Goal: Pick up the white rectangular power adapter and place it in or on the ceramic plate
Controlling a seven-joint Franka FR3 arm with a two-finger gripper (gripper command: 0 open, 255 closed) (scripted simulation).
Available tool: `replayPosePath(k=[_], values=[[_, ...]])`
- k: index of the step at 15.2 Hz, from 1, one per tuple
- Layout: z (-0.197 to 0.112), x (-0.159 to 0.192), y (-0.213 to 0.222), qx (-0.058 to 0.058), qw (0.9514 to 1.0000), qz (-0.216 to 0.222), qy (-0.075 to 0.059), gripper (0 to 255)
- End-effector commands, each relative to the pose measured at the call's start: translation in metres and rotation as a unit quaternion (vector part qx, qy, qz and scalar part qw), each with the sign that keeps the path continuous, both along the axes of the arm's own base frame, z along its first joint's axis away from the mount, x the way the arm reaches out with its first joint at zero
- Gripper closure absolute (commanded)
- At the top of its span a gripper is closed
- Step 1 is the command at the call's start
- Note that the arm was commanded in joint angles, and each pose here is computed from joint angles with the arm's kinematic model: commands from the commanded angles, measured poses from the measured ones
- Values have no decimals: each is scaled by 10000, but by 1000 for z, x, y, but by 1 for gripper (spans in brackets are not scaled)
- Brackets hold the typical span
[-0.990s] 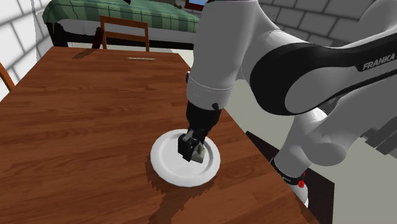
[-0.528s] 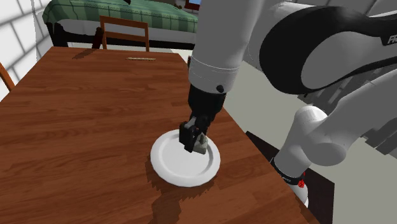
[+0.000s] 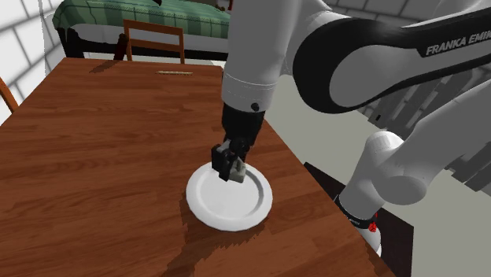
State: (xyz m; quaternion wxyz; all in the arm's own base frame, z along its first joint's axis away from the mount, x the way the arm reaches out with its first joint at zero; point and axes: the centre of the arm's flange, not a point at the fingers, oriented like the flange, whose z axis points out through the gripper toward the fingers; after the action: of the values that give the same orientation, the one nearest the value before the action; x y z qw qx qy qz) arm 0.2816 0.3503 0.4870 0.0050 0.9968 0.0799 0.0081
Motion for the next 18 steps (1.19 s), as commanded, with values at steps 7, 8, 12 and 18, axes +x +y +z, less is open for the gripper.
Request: replayPosePath(k=[7, 8, 12, 18], values=[[-41, 1, 0, 1, 10000, 2, -2, 255], [-48, 1, 0, 1, 10000, 2, -2, 255], [-48, 1, 0, 1, 10000, 2, -2, 255], [-48, 1, 0, 1, 10000, 2, -2, 0]])
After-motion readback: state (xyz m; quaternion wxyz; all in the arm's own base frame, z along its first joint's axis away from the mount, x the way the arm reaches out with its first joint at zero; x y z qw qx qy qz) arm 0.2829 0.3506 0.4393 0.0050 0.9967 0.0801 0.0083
